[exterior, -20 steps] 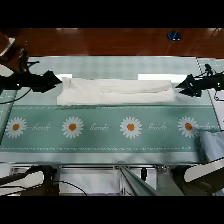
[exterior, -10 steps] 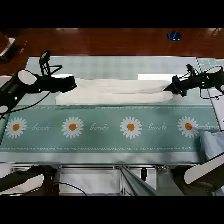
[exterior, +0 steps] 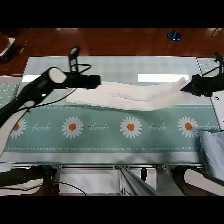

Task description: Fold the shirts.

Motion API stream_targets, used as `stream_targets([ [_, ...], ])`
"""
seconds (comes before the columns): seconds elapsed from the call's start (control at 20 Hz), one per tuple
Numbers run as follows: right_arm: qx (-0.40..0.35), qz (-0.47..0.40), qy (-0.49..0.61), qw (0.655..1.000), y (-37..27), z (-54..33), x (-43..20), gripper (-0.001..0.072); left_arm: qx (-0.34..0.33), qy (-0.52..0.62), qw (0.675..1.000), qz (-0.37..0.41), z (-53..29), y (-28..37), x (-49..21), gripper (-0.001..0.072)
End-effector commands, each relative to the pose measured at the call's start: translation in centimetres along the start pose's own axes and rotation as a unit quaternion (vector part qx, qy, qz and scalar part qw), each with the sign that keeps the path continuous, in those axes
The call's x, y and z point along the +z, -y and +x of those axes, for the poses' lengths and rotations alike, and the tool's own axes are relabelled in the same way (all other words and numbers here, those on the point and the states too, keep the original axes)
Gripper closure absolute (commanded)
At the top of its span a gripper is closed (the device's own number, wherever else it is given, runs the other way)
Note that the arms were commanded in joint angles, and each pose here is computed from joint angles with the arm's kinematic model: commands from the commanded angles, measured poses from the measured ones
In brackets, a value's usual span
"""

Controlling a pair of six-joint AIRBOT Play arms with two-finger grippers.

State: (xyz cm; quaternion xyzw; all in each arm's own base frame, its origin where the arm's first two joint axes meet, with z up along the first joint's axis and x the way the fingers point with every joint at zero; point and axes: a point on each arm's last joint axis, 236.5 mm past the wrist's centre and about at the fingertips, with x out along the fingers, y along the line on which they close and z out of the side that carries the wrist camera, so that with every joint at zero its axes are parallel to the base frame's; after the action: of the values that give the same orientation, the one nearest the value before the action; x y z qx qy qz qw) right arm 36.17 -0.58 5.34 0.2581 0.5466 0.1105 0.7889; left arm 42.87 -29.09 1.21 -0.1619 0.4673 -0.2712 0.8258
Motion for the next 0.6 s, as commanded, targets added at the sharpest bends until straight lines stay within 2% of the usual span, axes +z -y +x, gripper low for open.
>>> stream_targets([
  [0.0, -0.005, -0.021, 0.064, 0.998, -2.8, -3.8, -3.4, 0.0689, -0.051, -0.069, 0.995, 0.048, 6.3, 7.6, -2.9, 0.0691],
  [0.2, 0.021, -0.043, 0.115, 0.992, -6.3, -6.7, -3.9, 0.0689, -0.086, -0.154, 0.983, 0.053, 12.1, 13.7, -7.9, 0.0691],
  [0.45, 0.061, -0.055, 0.103, 0.991, -8.7, -7.1, -5.1, 0.0689, -0.163, -0.235, 0.958, -0.021, 16.0, 21.4, -16.4, 0.0691],
  [0.55, 0.066, -0.065, 0.097, 0.991, -9.4, -6.8, -5.4, 0.0689, -0.196, -0.26, 0.945, -0.027, 16.1, 23.4, -18.4, 0.069],
])
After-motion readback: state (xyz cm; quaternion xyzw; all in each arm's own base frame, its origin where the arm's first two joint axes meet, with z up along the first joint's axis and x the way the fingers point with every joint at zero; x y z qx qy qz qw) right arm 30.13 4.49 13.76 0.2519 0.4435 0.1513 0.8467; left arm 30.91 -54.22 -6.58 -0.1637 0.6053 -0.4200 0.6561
